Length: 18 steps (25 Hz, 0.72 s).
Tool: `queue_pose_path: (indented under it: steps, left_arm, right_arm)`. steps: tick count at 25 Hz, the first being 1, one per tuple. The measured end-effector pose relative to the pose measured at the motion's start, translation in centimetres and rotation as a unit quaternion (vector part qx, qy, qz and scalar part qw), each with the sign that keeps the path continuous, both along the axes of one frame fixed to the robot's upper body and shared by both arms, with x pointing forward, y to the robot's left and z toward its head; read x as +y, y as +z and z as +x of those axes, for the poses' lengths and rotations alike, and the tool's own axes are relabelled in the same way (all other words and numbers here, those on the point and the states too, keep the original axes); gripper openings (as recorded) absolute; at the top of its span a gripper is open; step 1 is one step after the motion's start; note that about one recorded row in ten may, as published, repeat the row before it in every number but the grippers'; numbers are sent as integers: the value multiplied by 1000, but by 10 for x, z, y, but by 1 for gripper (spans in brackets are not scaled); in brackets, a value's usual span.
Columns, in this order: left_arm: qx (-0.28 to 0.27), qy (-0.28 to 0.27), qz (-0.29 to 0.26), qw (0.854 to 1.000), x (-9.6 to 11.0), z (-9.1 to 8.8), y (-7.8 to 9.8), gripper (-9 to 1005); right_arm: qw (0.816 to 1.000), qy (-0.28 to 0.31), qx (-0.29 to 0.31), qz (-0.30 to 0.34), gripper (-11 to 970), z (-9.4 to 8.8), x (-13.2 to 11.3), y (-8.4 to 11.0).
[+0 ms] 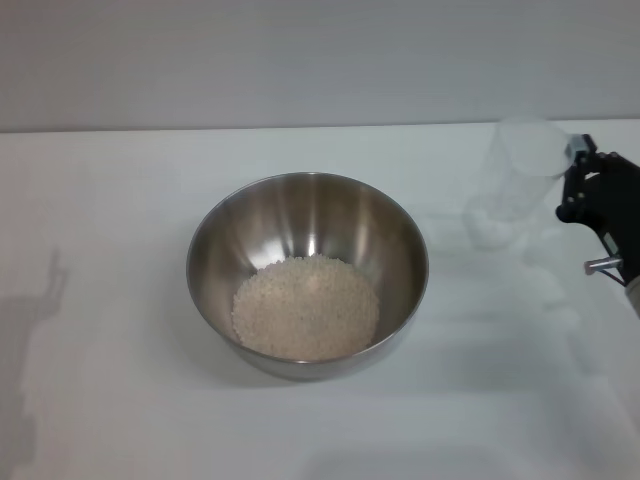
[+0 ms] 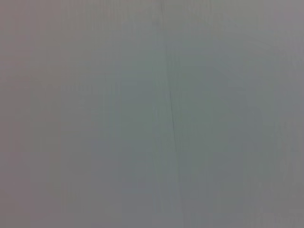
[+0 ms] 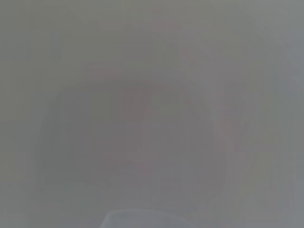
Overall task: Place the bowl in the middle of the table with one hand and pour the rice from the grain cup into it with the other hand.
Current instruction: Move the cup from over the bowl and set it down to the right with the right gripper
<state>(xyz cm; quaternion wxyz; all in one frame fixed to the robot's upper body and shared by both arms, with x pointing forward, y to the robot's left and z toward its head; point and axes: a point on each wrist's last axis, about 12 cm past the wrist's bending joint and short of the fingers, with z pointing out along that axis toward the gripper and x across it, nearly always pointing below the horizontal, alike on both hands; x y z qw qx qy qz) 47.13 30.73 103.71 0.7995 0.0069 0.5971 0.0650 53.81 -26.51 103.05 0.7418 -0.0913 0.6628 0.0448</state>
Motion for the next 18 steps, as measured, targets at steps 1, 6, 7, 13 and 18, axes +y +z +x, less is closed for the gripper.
queue_pose_path:
  steps: [1, 6, 7, 13, 18]
  left_arm:
    - [1, 0, 0, 1000, 0, 0, 0, 800]
    - [4, 2, 0, 1000, 1, -3, -2, 800]
    - [5, 2, 0, 1000, 1, -3, -2, 800]
    - [5, 2, 0, 1000, 1, -3, -2, 800]
    - [4, 0, 1, 1000, 0, -3, -2, 801]
  right_arm:
    - [1000, 3, 4, -1, 4, 1, 2, -1]
    - [999, 23, 31, -15, 4, 5, 10, -6]
    - [999, 25, 37, -18, 4, 6, 11, -7]
    - [995, 38, 79, -37, 5, 13, 17, -14]
    - [992, 54, 97, -54, 5, 20, 24, -15]
